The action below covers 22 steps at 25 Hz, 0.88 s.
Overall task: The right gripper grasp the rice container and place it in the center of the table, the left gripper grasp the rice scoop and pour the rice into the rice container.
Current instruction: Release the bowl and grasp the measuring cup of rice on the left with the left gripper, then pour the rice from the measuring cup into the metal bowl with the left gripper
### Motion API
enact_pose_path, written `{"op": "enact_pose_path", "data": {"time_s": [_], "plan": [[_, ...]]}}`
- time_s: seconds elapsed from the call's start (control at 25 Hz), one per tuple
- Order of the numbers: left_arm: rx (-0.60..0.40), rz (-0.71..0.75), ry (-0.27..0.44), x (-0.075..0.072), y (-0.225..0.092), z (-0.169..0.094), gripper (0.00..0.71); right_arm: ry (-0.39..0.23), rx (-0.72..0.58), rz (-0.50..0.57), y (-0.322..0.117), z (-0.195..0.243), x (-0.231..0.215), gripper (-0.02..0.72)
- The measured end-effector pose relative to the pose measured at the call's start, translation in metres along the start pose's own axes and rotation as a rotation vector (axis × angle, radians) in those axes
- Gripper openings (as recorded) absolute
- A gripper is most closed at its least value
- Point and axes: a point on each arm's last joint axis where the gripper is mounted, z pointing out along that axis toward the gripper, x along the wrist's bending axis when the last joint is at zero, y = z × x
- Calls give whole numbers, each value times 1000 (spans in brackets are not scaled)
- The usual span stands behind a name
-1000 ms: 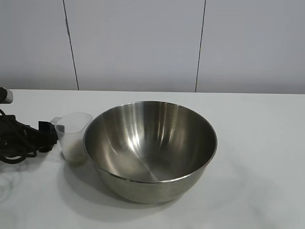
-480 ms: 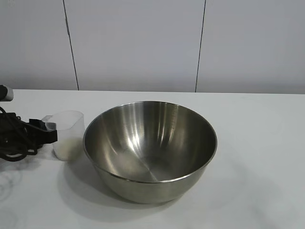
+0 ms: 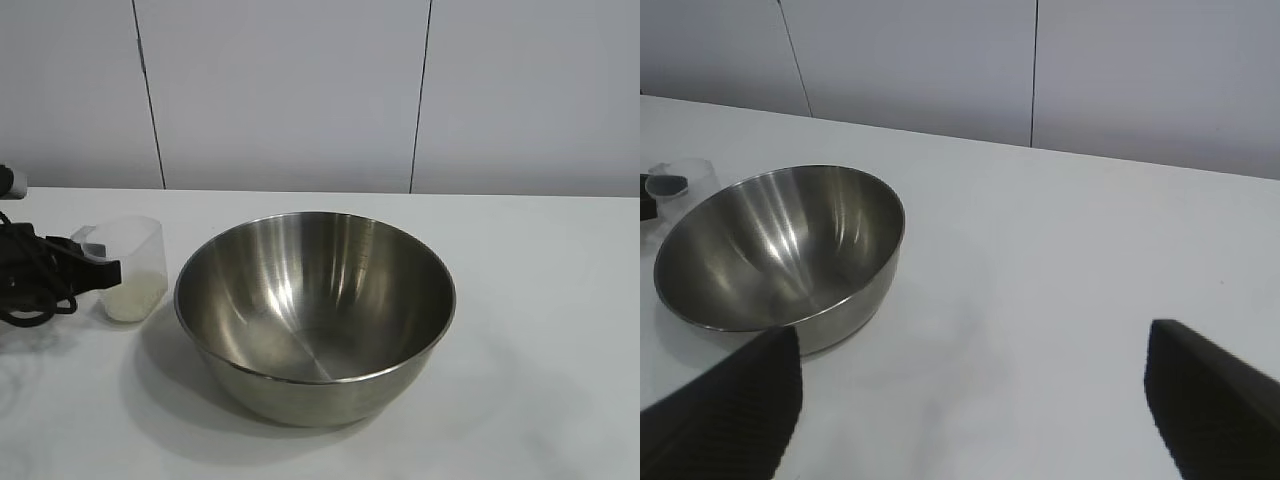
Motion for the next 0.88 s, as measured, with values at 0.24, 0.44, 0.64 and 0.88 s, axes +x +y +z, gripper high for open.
{"op": "enact_pose_path", "data": {"time_s": [0.24,0.44,0.64,0.88], "plan": [[-78,92,-62,-8,26,-5,6,3,-1,2,0,0,0,638],[-156,241,-87,-14,72,-16,6,5,-1,4,0,0,0,638],[-88,411,-96,-25,118,-23,6,10,-2,8,0,0,1,638],[-34,650,-139,-68,167,-23,4,16,-4,12,0,0,1,638]]}}
